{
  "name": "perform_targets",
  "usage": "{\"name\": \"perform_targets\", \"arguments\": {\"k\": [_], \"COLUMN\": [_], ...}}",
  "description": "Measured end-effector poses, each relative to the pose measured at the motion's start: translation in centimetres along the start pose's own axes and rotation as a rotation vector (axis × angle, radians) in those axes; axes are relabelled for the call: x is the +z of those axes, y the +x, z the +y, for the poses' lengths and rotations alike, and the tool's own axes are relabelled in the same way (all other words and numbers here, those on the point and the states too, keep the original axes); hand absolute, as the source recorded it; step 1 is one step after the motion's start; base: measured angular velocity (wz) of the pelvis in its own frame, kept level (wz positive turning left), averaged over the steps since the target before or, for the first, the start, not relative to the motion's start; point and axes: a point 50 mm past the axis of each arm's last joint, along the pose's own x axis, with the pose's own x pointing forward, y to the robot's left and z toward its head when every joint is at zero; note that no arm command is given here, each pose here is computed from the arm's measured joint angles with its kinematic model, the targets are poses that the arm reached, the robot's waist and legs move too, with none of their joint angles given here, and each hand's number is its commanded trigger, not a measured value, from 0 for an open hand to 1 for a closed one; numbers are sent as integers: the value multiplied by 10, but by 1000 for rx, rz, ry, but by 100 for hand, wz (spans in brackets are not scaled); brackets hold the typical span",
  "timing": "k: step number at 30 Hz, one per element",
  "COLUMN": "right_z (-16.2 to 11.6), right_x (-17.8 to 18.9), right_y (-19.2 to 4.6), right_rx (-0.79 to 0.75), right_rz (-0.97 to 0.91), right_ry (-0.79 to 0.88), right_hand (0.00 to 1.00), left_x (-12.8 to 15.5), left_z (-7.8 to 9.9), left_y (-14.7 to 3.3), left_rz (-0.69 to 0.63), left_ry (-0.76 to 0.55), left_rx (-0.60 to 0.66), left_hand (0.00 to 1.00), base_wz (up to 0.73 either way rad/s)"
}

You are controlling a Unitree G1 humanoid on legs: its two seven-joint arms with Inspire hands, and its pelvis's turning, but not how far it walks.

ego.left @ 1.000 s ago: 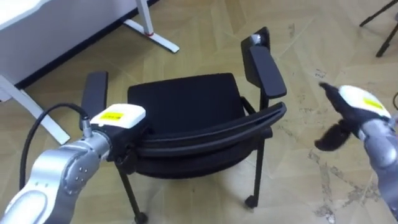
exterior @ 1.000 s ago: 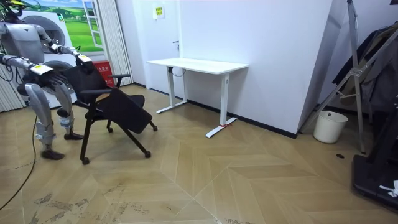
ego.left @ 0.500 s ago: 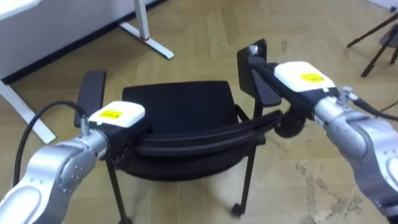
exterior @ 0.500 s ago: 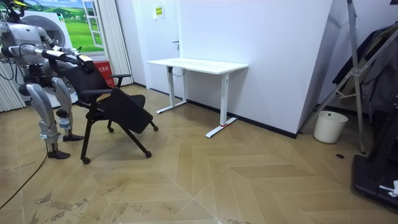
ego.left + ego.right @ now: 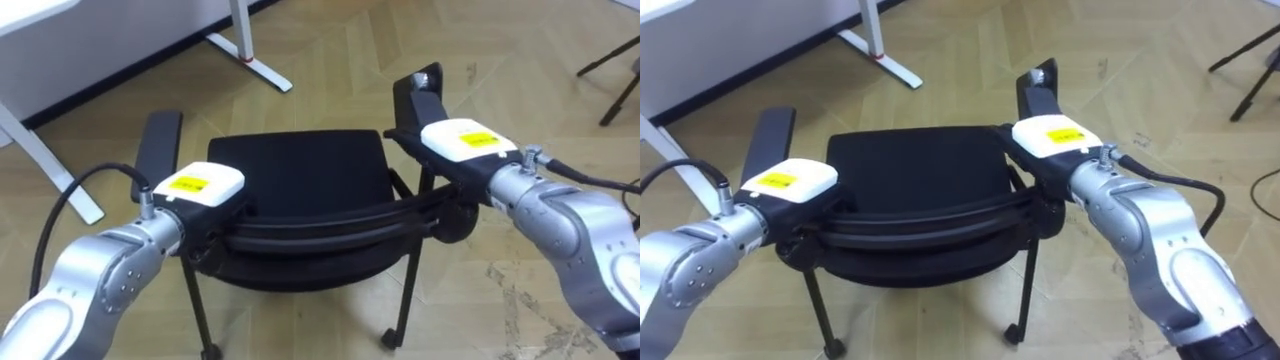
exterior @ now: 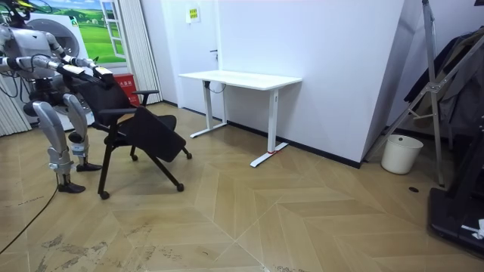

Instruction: Push chair

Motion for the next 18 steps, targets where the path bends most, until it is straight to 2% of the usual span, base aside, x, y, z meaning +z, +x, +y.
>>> {"name": "perform_targets", "arguments": {"k": [12,18], "right_z": [15,39], "right_x": [14,8], "right_y": [5,8], "right_rx": [83,173], "right_rz": [-48,-20], "right_ry": [-10,2], "right_hand": [0,0], "left_x": [5,8], "left_z": [3,1], "left_y": [4,9], "left_rz": [-17,-30], "left_ry": [-11,-16], "left_rx": [19,19], "left_hand": [100,100], "base_wz": [2,9]}}
